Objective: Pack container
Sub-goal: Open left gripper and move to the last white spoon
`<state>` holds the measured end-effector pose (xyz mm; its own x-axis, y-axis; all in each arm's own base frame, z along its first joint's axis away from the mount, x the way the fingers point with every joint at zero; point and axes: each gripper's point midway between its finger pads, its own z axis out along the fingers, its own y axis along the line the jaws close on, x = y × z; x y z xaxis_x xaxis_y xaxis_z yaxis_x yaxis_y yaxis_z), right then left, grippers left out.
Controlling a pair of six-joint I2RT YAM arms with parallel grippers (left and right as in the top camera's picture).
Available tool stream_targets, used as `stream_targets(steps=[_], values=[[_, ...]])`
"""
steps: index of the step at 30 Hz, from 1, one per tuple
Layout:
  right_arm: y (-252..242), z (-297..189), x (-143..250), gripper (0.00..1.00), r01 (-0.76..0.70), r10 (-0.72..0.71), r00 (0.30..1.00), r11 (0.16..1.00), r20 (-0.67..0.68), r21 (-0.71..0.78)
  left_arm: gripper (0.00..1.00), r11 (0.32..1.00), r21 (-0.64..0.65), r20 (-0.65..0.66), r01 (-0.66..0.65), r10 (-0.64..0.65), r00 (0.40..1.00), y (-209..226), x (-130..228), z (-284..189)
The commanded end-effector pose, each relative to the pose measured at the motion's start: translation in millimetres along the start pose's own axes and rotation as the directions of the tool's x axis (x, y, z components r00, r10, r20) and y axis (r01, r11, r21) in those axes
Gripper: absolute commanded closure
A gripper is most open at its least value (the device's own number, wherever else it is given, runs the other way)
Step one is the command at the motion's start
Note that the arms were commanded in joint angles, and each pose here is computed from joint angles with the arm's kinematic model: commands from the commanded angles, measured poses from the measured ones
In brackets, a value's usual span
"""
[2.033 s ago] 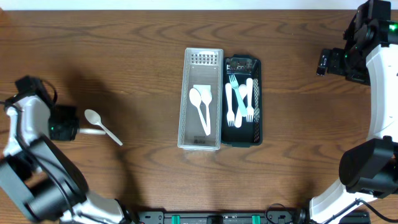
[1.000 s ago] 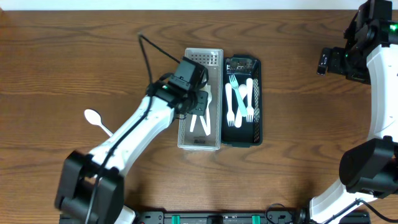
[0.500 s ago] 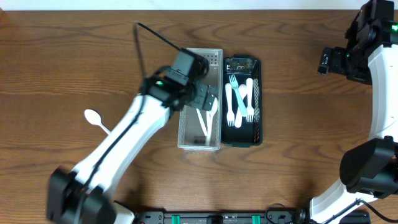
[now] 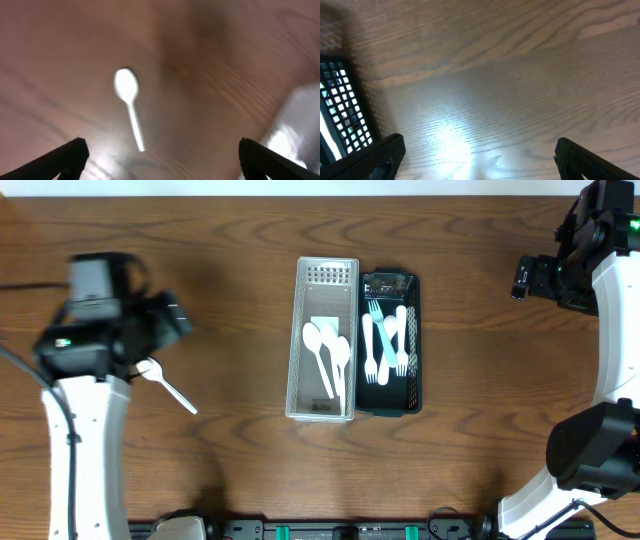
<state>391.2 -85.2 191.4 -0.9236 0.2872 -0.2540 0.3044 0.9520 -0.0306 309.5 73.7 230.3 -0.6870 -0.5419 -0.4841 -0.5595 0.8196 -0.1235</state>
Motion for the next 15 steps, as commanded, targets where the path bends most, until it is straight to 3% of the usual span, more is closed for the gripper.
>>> stream_targets(steps=[1, 6, 15], values=[[-3, 3, 0, 0.01, 0.003, -0.003, 1.0, 1.0, -0.007, 0.001, 0.02, 0.99, -0.014, -0.124, 0.143, -0.144, 0.982, 24, 14, 28], [-3, 3, 0, 0.01, 0.003, -0.003, 1.0, 1.0, -0.007, 0.001, 0.02, 0.97, -0.073, -0.277, 0.23, -0.242, 0.93, 46, 27, 77], [-3, 3, 0, 0.01, 0.014, -0.014, 1.0, 1.0, -0.005, 0.002, 0.02, 0.964, -0.17, -0.455, 0.203, -0.26, 0.852, 54, 58, 158]])
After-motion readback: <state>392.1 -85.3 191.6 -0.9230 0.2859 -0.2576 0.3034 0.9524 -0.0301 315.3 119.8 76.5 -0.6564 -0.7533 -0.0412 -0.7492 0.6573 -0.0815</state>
